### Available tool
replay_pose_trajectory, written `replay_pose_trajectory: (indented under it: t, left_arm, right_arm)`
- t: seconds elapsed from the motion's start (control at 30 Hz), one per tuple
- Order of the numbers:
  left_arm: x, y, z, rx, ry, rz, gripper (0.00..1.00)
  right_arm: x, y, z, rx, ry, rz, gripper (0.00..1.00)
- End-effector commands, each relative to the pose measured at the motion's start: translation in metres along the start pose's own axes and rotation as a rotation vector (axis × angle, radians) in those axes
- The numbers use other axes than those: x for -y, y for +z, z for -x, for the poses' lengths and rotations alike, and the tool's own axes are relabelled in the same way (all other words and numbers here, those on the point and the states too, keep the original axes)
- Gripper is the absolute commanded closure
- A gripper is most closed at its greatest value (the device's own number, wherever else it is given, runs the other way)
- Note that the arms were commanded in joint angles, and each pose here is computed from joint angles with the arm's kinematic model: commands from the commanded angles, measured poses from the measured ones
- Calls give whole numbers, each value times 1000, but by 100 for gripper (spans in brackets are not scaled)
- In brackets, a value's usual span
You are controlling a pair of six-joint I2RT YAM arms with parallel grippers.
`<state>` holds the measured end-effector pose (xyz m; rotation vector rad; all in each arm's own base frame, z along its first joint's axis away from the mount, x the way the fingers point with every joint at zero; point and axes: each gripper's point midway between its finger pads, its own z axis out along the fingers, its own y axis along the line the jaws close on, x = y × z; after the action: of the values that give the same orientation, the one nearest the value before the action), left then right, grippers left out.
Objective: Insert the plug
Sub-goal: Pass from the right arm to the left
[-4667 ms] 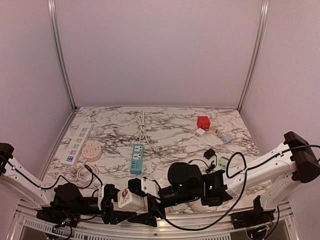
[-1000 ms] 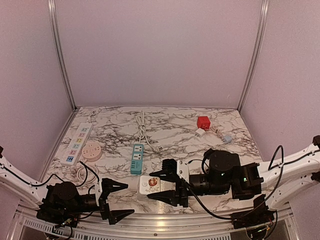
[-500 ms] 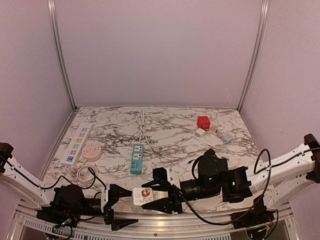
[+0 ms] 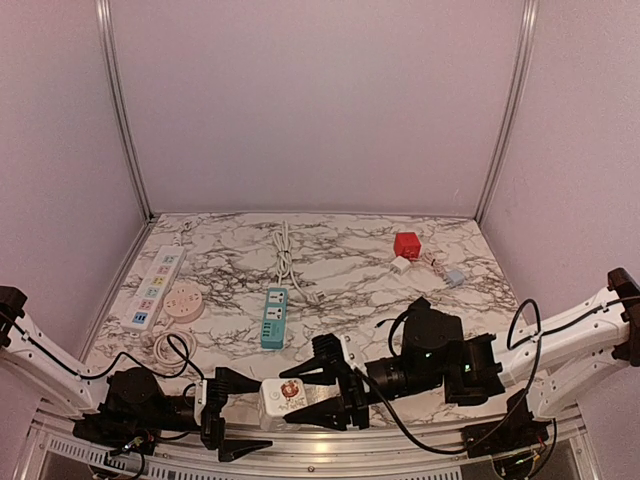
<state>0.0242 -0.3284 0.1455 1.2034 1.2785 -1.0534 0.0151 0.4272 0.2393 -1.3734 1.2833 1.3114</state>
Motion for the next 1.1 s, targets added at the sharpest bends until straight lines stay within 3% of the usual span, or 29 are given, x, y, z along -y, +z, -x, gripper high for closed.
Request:
replay_pose_trajectory:
  t: [0.0, 0.43, 0.77, 1.07]
  left_arm:
    - [6, -2, 9, 46, 7, -26, 1]
    - [24, 2, 12, 68, 6, -128, 1]
    - [6, 7, 19, 129, -47, -24, 1]
    - [13, 14, 23, 169, -59, -57, 5]
  right_arm:
    - [-5, -11, 28, 121, -25, 19, 99]
    - [-10, -20, 30, 179, -47, 34, 100]
    - [-5, -2, 13, 126, -20, 39, 100]
    - [0, 9, 0, 118, 18, 37, 100]
